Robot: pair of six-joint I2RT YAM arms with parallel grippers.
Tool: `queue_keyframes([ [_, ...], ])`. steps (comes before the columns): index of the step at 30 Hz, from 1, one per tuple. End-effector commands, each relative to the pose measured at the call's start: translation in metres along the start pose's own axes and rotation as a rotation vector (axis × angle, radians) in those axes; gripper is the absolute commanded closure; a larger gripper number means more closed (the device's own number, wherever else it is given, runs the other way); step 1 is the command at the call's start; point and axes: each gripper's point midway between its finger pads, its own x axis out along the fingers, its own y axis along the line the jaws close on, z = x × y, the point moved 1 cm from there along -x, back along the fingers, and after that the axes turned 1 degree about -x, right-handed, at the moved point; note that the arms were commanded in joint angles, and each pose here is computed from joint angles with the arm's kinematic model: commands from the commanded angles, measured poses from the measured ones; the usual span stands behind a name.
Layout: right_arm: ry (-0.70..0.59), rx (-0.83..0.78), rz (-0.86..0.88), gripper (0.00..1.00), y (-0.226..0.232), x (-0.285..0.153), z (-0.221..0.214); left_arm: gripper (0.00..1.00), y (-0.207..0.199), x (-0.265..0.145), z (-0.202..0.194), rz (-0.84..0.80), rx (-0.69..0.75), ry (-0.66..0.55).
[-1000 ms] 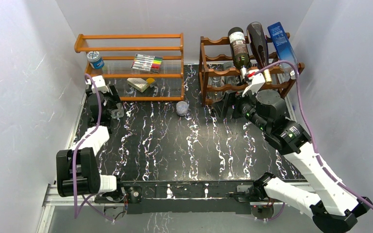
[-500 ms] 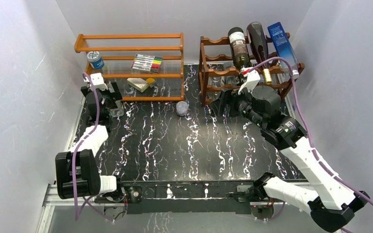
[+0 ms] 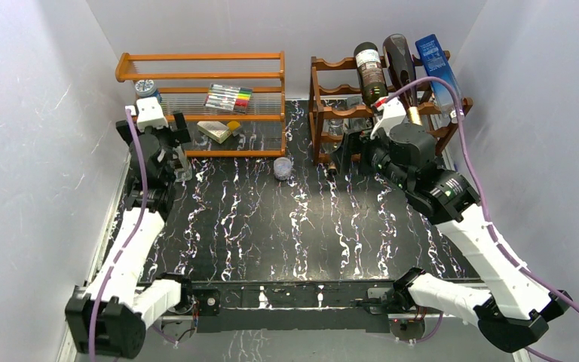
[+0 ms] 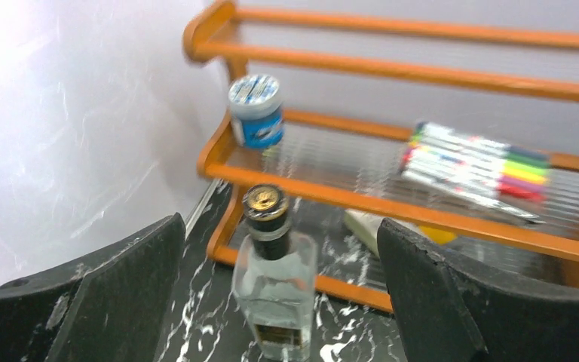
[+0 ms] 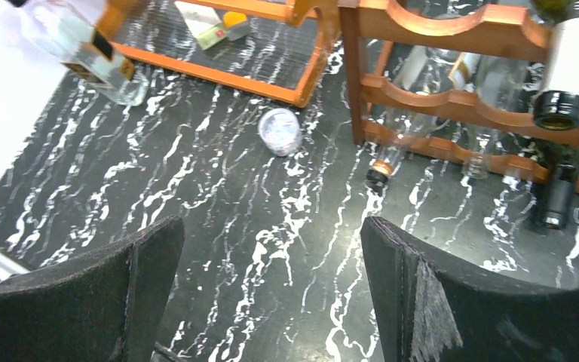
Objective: Take the wine bottle off the wine rack
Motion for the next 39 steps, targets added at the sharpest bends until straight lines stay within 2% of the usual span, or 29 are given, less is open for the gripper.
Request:
queue_keyframes([
  [1,-0.021,-0.050,-0.116,0.02,-0.018,-0.003,0.016,0.02,-0.035,-0.043,0.041,-0.212,0.057,-0.164],
  [4,-0.007,-0.061,-0.162,0.02,-0.025,-0.002,0.015,0.02,-0.079,-0.063,0.043,-0.433,0.012,-0.249],
  [8,-0.010,-0.083,-0.227,0.02,-0.034,0.005,0.021,0.02,-0.126,-0.079,0.032,-0.630,-0.061,-0.201],
  [11,-0.019,-0.098,-0.272,0.02,-0.038,0.012,0.033,0.02,-0.156,-0.093,0.017,-0.730,-0.023,-0.179],
  [17,-0.050,-0.156,-0.415,0.02,-0.057,0.037,0.055,0.02,-0.187,-0.105,-0.008,-0.806,0.047,-0.139],
  [21,-0.024,-0.149,-0.511,0.02,-0.085,0.060,0.067,0.02,-0.188,-0.106,-0.012,-0.799,0.063,-0.143],
  [31,-0.012,-0.017,-0.490,0.02,-0.146,0.091,0.086,0.02,-0.195,-0.110,-0.019,-0.819,0.078,-0.156],
  [39,-0.021,0.003,-0.410,0.02,-0.156,0.125,0.097,0.02,-0.196,-0.109,-0.021,-0.812,0.080,-0.156],
])
